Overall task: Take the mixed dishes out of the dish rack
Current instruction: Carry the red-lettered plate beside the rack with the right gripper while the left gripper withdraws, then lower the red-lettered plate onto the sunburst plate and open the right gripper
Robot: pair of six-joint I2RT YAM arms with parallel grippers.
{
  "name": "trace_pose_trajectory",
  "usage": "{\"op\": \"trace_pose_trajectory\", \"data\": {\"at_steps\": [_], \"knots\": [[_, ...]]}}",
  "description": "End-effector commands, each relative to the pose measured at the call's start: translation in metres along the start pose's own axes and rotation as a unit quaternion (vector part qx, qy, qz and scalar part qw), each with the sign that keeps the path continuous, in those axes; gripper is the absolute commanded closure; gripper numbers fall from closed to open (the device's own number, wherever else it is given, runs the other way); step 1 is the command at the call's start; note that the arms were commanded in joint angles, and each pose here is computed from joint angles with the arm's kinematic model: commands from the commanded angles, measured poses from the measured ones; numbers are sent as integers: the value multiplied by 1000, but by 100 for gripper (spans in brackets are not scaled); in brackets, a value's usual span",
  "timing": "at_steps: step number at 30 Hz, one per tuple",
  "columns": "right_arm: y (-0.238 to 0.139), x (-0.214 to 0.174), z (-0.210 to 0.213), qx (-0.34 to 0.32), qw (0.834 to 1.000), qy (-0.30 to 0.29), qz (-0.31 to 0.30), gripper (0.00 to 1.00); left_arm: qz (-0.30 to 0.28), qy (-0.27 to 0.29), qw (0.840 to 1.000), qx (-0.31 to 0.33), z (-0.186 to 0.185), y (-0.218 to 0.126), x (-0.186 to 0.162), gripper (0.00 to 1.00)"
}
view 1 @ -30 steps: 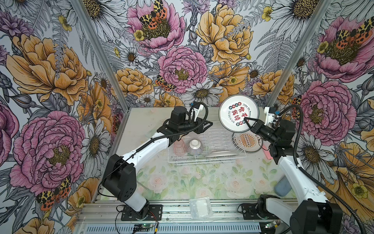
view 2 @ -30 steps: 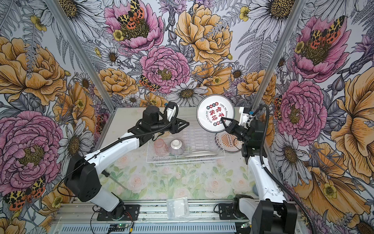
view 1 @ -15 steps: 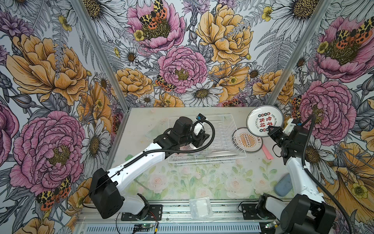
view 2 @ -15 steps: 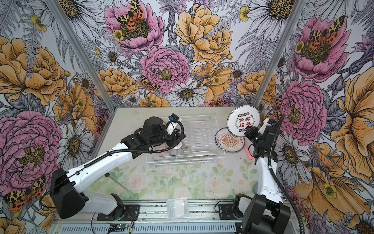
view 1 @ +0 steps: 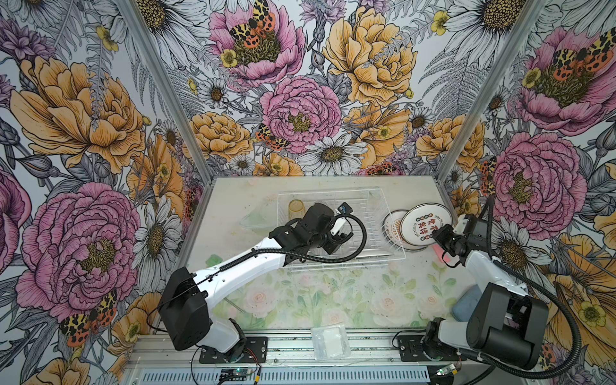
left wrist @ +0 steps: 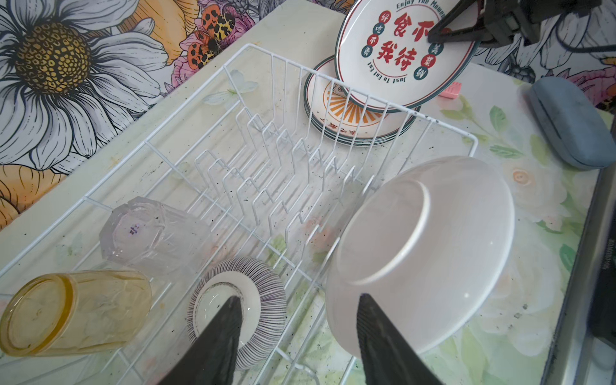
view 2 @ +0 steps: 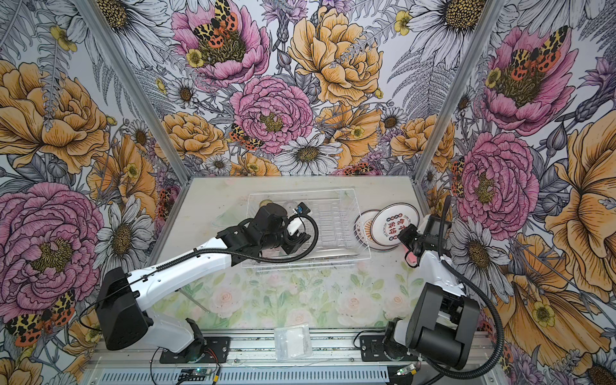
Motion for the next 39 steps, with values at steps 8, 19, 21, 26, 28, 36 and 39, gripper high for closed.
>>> {"op": "trace_pose_trajectory", "data": {"at_steps": [8,19,21,26,28,36,39], "knots": [[13,1,8,45,999,-15,16,100,-9,21,1000,9,-5,0,19,42],[26,-10,8,69,996,-1,55,94,0,27,1000,5,-7,5,19,41],[27,-11,8,71,996,0,59,91,1,28,1000,4,-8,6,20,42],[28,-13,6,67,996,2,63,82,3,28,1000,3,-8,6,19,41],[28,-15,5,64,996,3,67,79,4,29,1000,3,-8,7,18,42],[26,-22,0,50,995,-7,81,58,9,31,999,4,-7,7,16,42],[21,-23,-2,36,996,-17,83,51,12,32,999,4,-7,8,14,42]]}}
Point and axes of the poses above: each gripper's point midway between its finger pads, its own y axis out along the fingers, its own z axis along the line the jaws close on, x = y × z, the point moved 3 cm from there along -y, back along the fingers, and after that the axes turned 5 degrees about -y, right-handed, at the moved point
